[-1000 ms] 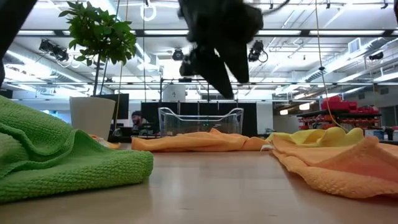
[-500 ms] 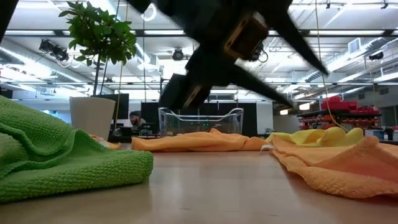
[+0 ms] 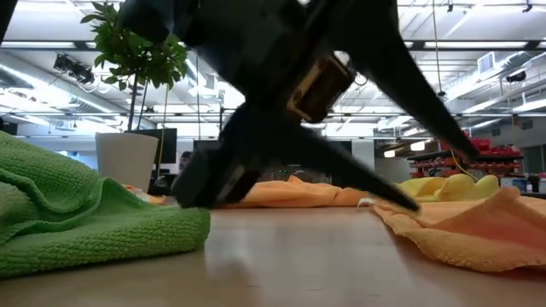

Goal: Fold microfiber towels
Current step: Fold the bottom orange towel on the table

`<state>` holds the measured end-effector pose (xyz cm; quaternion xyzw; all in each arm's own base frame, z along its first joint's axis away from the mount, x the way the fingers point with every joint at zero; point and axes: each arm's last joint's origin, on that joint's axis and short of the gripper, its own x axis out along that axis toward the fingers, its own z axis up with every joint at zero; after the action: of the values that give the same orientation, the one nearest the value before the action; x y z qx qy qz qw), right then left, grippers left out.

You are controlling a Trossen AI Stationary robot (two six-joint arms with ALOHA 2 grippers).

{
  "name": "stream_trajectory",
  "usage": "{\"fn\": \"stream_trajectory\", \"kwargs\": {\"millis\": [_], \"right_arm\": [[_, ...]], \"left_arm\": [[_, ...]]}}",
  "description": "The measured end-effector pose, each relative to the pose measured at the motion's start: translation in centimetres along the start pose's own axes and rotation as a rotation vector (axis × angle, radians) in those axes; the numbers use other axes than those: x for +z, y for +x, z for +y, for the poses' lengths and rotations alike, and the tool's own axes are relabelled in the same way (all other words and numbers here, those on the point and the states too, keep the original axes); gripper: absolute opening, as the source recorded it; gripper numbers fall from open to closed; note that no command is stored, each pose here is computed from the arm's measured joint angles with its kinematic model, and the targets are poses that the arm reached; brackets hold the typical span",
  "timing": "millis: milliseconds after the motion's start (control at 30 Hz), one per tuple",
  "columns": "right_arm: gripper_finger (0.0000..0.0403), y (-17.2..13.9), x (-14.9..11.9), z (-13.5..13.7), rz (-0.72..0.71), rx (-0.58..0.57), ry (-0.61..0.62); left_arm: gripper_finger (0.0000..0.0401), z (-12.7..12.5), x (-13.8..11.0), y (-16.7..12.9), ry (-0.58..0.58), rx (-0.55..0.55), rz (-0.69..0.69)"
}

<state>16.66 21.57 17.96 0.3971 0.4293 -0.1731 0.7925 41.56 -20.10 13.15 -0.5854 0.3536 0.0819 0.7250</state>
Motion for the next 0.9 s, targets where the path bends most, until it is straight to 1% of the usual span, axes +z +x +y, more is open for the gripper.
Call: {"fn": "stream_trajectory", "kwargs": {"millis": [133,267,333,500,567,700,900], "right_arm": [[0.0002,0.1,0.1,0.1,-0.001,0.008,0.011],[0.0002,0.1,0.1,0.2,0.005,0.018,0.021],[0.0002,0.1,0.1,0.2,0.005,0.018,0.031],[0.0002,0.1,0.1,0.2,0.005,0.019,0.036],[0.0002,0.1,0.1,0.2,0.005,0.018,0.036],[0.0002,0.1,0.1,0.2,0.005,0.017,0.028],[0.0002,0.1,0.1,0.2,0.004,0.012,0.012]], "left_arm": [[0.0138,0.4,0.0,0.6,-0.001,-0.004,-0.001],[0.0139,0.1,0.0,0.6,0.025,-0.035,-0.005],[0.0139,0.2,0.0,0.6,0.028,-0.029,-0.004],[0.0131,0.7,0.0,1.1,0.008,-0.015,-0.004],[0.0128,0.6,0.0,1.4,-0.002,-0.054,-0.006],[0.0126,0.7,0.0,1.5,-0.010,-0.055,-0.011],[0.0128,0.7,0.8,1.6,-0.031,-0.058,-0.034]]}}
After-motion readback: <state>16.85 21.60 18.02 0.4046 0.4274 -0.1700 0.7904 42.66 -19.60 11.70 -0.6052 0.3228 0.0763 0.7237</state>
